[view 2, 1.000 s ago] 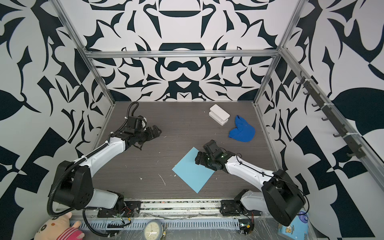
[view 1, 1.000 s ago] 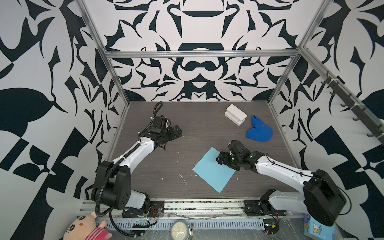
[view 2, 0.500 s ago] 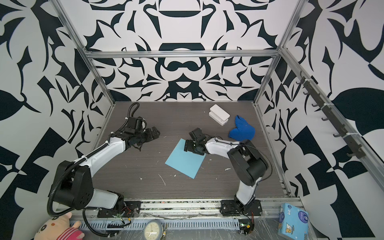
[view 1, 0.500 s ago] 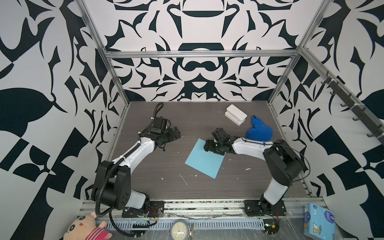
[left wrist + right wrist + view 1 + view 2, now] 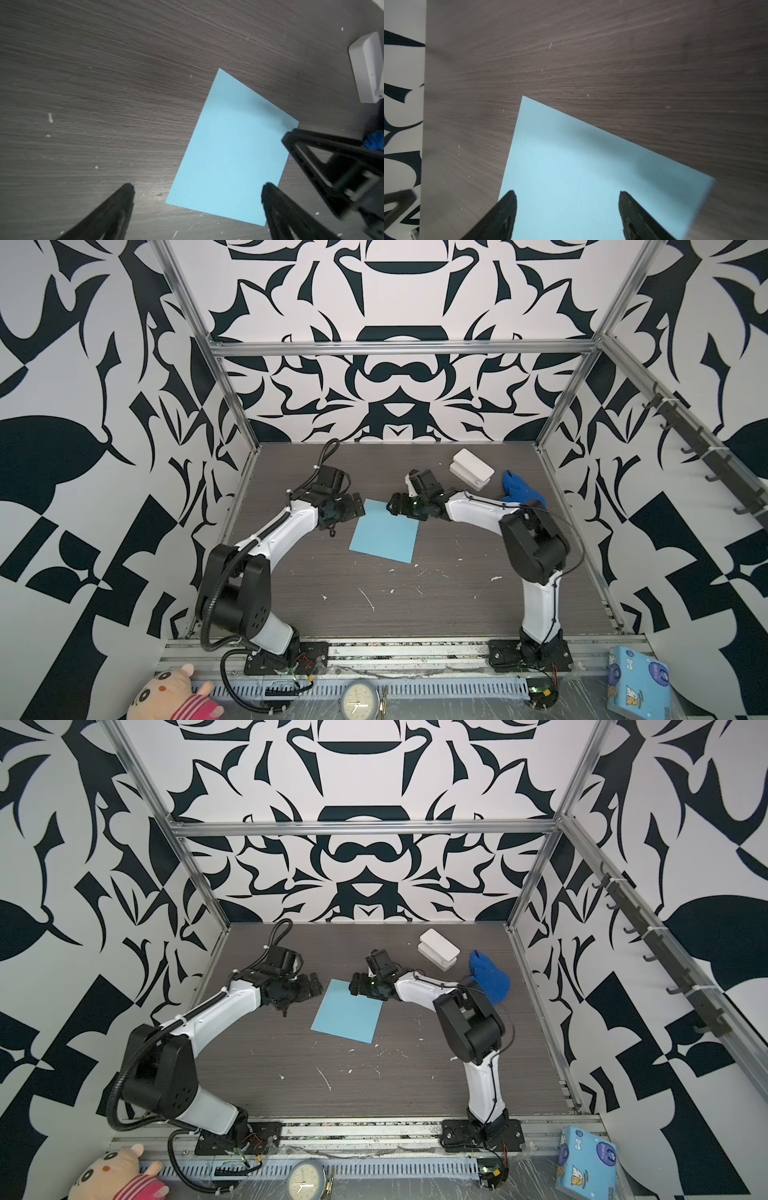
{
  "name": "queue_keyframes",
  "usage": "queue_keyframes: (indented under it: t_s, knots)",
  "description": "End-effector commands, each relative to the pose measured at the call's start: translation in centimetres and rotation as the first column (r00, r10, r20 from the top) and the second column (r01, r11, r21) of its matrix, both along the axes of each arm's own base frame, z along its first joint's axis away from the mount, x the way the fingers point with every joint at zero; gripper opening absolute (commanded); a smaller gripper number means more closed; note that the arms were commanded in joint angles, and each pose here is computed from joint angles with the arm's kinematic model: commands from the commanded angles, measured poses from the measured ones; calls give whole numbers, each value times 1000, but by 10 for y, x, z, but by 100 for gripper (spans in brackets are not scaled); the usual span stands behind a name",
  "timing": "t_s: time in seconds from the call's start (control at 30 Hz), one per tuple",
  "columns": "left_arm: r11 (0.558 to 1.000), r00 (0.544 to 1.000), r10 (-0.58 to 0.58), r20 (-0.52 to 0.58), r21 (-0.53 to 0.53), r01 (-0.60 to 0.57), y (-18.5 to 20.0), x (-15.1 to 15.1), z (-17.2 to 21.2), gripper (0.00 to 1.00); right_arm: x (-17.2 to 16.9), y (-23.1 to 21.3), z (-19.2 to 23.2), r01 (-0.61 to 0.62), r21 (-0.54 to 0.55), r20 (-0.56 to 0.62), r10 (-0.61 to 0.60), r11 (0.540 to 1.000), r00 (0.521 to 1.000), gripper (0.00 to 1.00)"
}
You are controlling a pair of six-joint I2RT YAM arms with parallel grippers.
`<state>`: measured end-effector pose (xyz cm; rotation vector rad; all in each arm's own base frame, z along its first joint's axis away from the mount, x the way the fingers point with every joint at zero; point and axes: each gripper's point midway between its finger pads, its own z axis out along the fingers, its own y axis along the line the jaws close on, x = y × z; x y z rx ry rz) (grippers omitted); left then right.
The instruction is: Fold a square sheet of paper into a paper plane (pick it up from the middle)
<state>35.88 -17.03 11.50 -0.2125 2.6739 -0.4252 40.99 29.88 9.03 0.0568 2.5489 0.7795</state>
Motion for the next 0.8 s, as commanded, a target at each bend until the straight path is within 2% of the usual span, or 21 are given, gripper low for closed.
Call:
queue_keyframes:
  t_s: [0.0, 0.13, 0.23, 0.33, 0.57, 0.77]
  knots:
    - [985, 984, -77, -159, 141, 100, -18, -23, -22, 100, -1, -53, 35, 113, -27, 53, -112, 993, 992, 81]
    - [947, 938, -195, -287, 195, 256, -56, -28, -40, 99, -15, -98, 28, 198, -74, 30, -196, 978, 980, 82]
    - [921, 924, -226, -309, 242, 306, -75, -24, -50, 99, -23, -114, 26, 221, -82, 22, -220, 972, 975, 82]
    - [907, 904, -256, -342, 238, 347, -86, -20, -61, 100, -28, -119, 27, 226, -79, 22, -225, 971, 974, 82]
    - [844, 840, -359, -407, 242, 478, -92, -17, -77, 99, -35, -121, 30, 218, -69, 24, -217, 974, 976, 82]
    - [811, 817, -359, -452, 282, 513, -86, -14, -89, 99, -39, -121, 28, 225, -54, 17, -224, 973, 974, 82]
